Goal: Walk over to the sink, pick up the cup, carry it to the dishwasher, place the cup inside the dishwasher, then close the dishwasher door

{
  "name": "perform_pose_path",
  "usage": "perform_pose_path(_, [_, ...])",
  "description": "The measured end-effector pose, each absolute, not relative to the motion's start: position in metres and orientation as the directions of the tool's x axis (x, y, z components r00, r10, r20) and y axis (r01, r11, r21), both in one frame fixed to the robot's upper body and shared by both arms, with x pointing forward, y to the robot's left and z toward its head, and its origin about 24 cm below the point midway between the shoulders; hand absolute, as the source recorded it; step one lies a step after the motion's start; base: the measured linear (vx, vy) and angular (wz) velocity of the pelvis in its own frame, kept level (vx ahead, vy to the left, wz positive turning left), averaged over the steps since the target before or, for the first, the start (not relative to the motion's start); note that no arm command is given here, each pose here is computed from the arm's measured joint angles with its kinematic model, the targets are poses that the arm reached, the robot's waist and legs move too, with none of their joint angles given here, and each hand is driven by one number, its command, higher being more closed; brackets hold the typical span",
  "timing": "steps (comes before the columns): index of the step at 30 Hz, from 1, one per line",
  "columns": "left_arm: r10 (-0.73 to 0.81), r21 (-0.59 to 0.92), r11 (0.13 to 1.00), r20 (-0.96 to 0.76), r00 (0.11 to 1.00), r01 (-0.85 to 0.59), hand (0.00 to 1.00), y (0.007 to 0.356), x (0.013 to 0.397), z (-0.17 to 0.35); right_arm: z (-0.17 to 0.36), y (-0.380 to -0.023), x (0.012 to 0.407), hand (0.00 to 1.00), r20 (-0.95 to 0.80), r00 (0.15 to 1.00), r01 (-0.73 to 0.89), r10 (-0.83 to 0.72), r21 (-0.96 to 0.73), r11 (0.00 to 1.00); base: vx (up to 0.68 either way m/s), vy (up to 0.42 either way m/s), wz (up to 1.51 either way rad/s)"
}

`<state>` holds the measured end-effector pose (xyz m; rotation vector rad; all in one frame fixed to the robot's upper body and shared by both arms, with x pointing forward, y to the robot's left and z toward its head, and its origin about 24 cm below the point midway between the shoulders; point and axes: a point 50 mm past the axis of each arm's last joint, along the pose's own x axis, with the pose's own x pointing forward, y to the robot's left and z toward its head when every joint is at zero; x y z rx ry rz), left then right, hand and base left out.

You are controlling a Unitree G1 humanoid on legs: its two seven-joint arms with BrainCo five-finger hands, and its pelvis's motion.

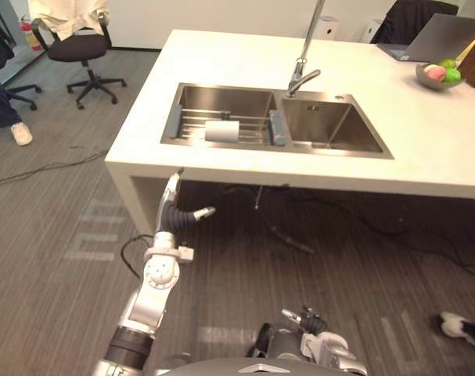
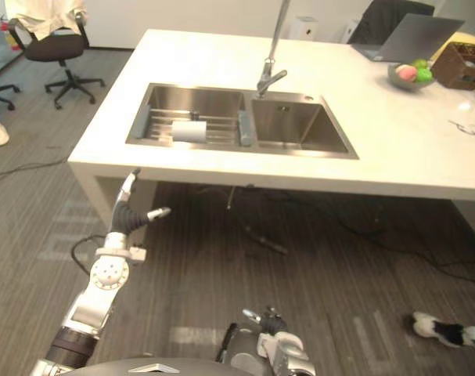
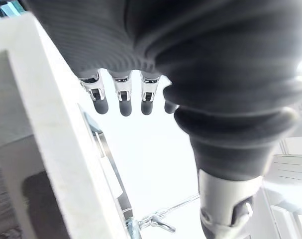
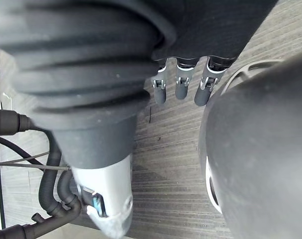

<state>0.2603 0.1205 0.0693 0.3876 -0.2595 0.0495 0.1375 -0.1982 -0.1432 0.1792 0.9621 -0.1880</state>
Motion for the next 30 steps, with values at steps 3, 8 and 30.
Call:
perform_pose_path(3, [0.000,0.389,0.915,0.274,0.962,-0.110,0.00,0.121,0.261,0.075,-0.148,-0.195,0.128,0.00,-0.859,0.511,0.207,-0.041,0.077,0.975,0.38,-0.332,0.64])
perform_pose_path(8, [0.019,0.353,0.928,0.280,0.960,-0.121,0.00,0.111,0.257,0.078,-0.142,-0.219,0.128,0.00,-0.860,0.504,0.185,-0.083,0.014,0.983,0.33,-0.287,0.25])
perform_pose_path(30, [-0.202,0.630,0.775,0.171,0.964,0.051,0.00,0.105,0.263,0.078,-0.153,-0.204,0.121,0.00,-0.912,0.404,0.102,-0.069,-0.030,0.994,0.20,-0.004,0.11])
